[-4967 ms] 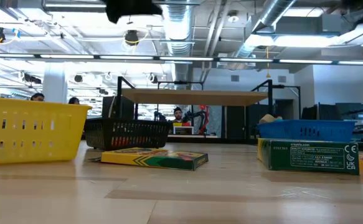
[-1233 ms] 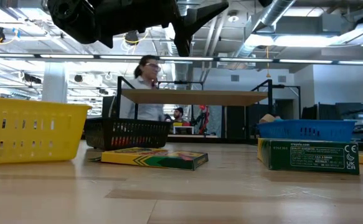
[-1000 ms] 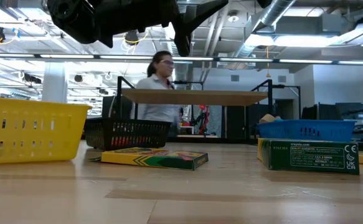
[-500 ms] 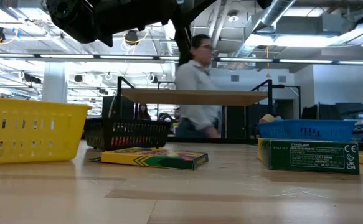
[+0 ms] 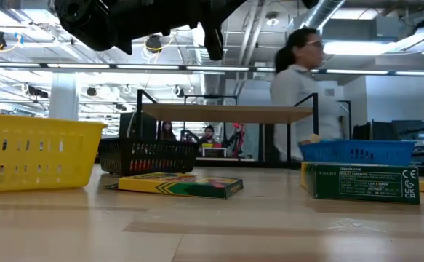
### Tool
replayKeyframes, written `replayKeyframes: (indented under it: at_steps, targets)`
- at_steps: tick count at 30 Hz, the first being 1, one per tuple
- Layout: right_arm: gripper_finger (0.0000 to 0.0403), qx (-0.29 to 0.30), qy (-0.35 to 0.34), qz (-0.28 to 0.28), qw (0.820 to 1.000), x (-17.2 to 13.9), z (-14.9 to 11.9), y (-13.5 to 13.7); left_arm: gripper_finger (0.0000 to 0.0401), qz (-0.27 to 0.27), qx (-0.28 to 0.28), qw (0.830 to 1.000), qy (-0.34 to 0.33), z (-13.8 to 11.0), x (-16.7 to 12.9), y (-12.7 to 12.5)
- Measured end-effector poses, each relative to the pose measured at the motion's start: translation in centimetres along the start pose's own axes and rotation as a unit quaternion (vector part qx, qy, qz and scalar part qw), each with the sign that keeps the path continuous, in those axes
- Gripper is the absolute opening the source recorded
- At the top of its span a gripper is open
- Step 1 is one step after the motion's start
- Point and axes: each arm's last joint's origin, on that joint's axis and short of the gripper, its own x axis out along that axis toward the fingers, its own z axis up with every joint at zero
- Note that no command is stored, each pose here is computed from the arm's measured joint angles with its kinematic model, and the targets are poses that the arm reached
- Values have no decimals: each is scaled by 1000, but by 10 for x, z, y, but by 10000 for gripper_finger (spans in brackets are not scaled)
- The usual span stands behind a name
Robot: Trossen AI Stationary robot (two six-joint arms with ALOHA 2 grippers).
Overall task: Pick & Place Office Desk Supplies
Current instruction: Put the yellow spring keychain into the black bin
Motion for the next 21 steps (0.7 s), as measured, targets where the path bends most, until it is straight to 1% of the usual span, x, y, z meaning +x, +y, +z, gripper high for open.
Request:
replayKeyframes:
  at_steps: [6, 11, 13, 16, 21]
  targets:
    - [150, -6, 2, 4, 1000, -2, -2, 4, 15, 9, 2, 1000, -5, 1, 0, 2]
    - [175, -17, 24, 1, 1000, -5, -8, 6, 15, 30, 5, 999, -12, 5, -2, 13]
    - [182, -11, 35, -12, 999, -5, -11, 5, 14, 38, 6, 999, -14, 8, -3, 18]
    - [188, -12, 53, -50, 997, -6, -16, 1, 14, 49, 7, 999, -10, 9, -4, 24]
    - [191, -2, 97, -112, 989, -9, -28, -8, 14, 105, -4, 992, 70, -1, -10, 38]
